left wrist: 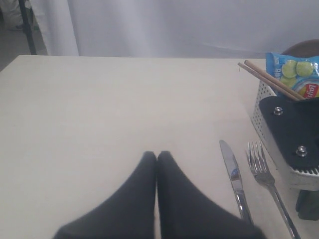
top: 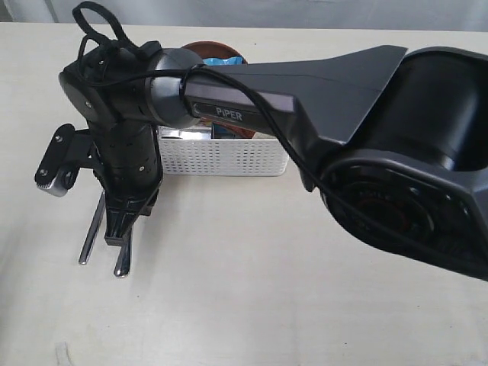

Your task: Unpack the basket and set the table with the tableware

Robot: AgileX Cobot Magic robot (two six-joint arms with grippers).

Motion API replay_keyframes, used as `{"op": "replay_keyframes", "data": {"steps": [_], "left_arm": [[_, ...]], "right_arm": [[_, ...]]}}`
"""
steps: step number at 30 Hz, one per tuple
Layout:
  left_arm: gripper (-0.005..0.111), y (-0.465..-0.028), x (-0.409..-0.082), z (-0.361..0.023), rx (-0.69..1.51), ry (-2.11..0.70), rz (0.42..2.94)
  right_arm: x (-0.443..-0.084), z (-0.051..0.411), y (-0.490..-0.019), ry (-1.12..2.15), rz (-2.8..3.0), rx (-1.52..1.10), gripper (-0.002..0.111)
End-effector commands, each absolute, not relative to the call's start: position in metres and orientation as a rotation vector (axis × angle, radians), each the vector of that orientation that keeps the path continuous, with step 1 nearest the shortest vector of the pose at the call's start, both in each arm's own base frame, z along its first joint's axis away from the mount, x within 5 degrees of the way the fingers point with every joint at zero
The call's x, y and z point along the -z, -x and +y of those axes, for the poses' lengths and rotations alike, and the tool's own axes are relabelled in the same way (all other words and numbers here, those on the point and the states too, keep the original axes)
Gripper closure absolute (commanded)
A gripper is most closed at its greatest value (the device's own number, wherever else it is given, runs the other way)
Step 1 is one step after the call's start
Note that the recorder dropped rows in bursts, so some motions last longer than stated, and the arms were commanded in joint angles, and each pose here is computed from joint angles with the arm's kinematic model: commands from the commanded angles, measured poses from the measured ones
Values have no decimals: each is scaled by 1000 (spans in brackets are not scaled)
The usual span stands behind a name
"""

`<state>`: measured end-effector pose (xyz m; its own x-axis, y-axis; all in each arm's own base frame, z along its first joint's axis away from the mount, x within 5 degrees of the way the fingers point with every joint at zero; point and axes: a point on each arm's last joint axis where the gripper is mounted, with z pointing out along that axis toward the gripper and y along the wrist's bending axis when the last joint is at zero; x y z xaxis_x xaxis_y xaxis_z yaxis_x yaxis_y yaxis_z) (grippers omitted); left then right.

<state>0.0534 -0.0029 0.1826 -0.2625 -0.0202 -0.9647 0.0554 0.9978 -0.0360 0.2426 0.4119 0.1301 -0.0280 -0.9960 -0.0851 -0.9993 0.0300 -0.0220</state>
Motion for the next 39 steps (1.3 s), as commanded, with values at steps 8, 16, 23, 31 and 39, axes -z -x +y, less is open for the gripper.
{"op": "replay_keyframes", "data": {"steps": [8,16,23,31,39], "left_arm": [[107,-53,-182,-3,60,-31,1826],[107,-53,-182,-3,60,-31,1826],[107,-53,-182,-3,60,-31,1826],[107,-53,-182,-3,60,-31,1826],[107,-53,-182,-3,60,-31,1826]], "right_arm": [[-119,410,-235,2216,2198,-108,109],[-191,401,-240,2137,2040,-24,109],[-213,398,-222,2080,2161,-230,109],[-137,382,-213,2110,2227,-196,109],[-111,389,-220,2120,2216,-163,109]]}}
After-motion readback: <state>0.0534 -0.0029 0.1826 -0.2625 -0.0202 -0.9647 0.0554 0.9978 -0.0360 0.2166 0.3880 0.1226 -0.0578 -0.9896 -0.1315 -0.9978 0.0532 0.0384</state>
